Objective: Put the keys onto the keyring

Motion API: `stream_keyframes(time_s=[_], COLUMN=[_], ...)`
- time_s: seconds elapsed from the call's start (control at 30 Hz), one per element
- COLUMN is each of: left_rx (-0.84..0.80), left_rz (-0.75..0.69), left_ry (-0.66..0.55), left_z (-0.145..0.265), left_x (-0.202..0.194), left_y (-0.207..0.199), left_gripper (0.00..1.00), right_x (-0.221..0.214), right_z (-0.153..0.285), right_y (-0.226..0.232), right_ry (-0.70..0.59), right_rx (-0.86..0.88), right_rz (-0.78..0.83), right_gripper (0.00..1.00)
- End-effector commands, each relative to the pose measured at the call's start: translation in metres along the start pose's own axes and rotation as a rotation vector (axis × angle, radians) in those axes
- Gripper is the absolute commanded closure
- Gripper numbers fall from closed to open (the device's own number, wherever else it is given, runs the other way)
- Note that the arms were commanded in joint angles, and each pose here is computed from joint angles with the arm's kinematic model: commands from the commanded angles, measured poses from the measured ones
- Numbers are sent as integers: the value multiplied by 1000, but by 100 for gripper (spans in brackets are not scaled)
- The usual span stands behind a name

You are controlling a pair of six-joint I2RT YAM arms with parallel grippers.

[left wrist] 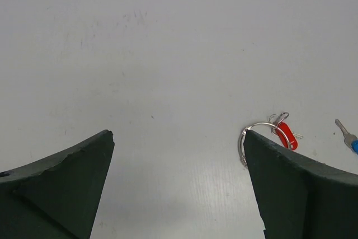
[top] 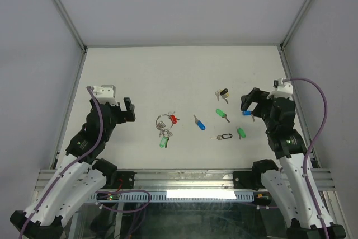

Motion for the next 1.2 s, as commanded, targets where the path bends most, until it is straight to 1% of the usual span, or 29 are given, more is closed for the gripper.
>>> stream_keyframes(time_s=[0.0,0.27,0.43,0.6,0.7,0.87,0.97,1.07,1.17], left_rx=[7,24,21,23,29,25,27,31,36], left_rz=[29,31,38,32,32,29,28,28,28], left_ry=[-29,-21,-20,-8,-3,8,9,7,8], left_z=[2,0,0,-3,-4,-6,-7,-7,-8], left_x=[18,21,24,25,25,25,25,26,26], left_y=[-4,-5,-7,-9,-9,-10,-10,-10,-9], left_gripper=[2,1,1,1,1,1,1,1,1], right_x=[28,39,38,33,27,14,0,-21,-52], right_z=[3,-2,-1,-2,-4,-14,-20,-27,-34], right_y=[12,9,9,29,32,45,75,114,153], right_ry=[-23,8,23,141,206,337,410,447,500], right_rx=[49,-5,-4,139,163,222,255,284,328], right_rz=[-78,-157,-180,-129,-104,-66,18,105,151], right_gripper=[2,1,1,1,4,12,13,16,24])
Point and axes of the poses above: each gripper's point midway between its finger pads, its own z axis back along the fingers, its own y axis along the line the jaws close on, x = y × z, the point moved 4 cm from there along z, back along the fingers, and after that the axes turned 2 degrees about z, right-handed, at the moved point
